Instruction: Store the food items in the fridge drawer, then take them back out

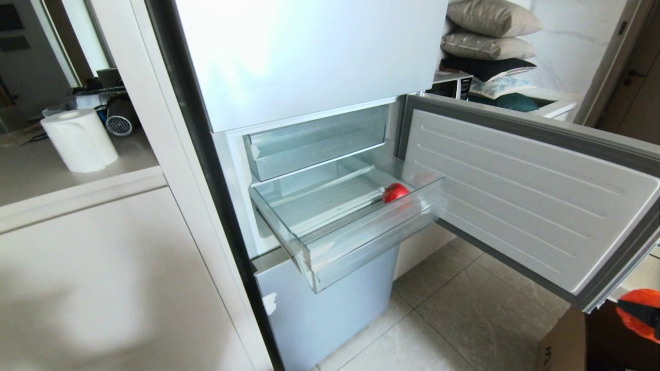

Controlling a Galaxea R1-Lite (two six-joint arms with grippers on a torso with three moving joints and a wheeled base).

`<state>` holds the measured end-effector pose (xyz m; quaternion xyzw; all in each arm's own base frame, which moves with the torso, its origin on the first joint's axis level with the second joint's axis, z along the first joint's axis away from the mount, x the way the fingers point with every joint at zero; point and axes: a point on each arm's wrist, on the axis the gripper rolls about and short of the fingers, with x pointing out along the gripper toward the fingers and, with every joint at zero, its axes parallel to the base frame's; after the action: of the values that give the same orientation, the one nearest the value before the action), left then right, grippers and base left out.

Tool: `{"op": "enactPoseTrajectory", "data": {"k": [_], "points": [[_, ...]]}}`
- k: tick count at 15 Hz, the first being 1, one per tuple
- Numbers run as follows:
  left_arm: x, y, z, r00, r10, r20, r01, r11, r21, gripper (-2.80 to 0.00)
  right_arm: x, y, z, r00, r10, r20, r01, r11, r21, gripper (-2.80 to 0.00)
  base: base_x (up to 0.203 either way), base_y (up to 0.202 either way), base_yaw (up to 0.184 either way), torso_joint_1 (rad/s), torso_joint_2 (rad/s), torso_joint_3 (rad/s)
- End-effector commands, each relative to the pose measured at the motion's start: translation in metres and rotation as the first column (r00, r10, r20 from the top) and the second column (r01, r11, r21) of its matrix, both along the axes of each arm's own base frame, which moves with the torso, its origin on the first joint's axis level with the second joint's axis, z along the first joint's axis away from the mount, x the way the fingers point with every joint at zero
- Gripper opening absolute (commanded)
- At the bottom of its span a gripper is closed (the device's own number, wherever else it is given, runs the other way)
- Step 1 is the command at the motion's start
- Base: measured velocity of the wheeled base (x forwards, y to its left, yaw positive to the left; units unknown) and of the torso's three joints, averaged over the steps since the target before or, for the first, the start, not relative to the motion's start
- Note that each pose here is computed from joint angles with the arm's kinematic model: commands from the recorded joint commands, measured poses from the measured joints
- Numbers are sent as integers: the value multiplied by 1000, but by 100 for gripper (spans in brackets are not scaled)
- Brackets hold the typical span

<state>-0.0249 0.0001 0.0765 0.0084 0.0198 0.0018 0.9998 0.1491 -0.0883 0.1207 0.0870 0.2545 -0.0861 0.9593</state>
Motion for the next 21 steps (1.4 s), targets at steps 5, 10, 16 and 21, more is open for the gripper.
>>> {"op": "enactPoseTrajectory", "data": {"k": [5,10,16,21], "points": [[0,0,0,1000,1,0,-1,1000,0,-280,55,120,39,866,490,100,-499,858,118,-280,0,0,0,0,0,0],[0,0,0,1000,1,0,-1,1000,0,-280,147,174,54,818,559,134,-571,817,84,-280,0,0,0,0,0,0],[0,0,0,1000,1,0,-1,1000,0,-280,228,227,34,775,594,215,-614,788,39,-280,0,0,0,0,0,0],[0,0,0,1000,1,0,-1,1000,0,-280,269,261,31,753,547,365,-576,817,-35,-280,0,0,0,0,0,0]]}}
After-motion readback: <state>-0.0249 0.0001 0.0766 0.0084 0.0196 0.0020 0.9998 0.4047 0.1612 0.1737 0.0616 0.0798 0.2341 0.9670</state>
